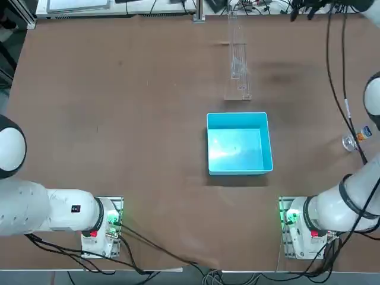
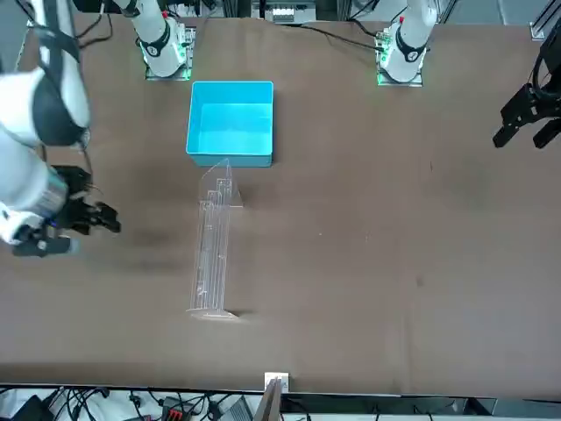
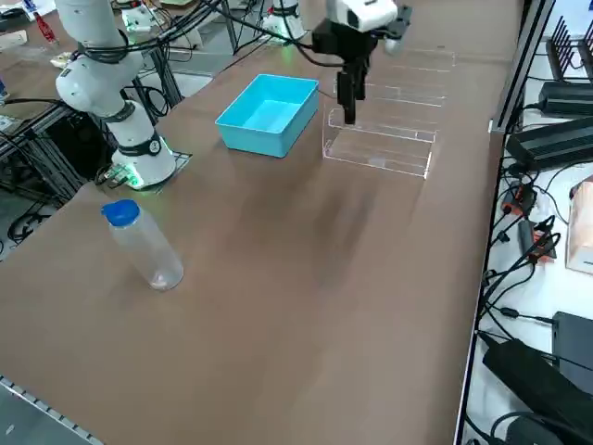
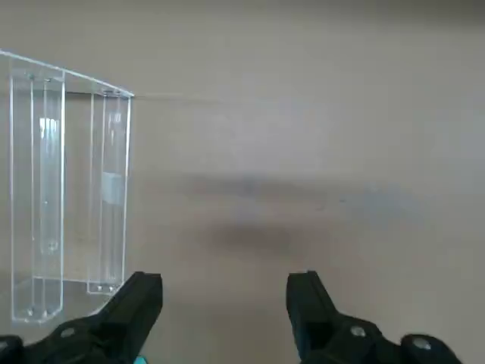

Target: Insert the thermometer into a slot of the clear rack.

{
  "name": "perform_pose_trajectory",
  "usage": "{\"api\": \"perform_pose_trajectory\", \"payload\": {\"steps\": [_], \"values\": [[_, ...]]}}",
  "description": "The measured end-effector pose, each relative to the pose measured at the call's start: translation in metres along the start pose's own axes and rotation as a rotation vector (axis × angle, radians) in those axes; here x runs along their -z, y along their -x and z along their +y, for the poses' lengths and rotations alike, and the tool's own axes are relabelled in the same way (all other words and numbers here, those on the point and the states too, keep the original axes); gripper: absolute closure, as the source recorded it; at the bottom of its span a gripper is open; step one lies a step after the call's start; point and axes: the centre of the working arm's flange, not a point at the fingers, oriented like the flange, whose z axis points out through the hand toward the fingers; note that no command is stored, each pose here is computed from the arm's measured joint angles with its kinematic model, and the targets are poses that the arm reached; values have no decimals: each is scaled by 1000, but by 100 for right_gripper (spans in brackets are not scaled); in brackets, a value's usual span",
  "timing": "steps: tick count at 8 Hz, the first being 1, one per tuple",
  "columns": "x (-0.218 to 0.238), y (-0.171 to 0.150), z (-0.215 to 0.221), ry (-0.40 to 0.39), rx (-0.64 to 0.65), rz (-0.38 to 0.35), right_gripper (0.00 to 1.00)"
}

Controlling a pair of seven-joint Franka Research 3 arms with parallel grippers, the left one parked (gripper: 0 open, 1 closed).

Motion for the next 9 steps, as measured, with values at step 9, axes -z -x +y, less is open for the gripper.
{"api": "perform_pose_trajectory", "payload": {"steps": [9], "values": [[138, 69, 37, 0, -59, -20, 0]]}}
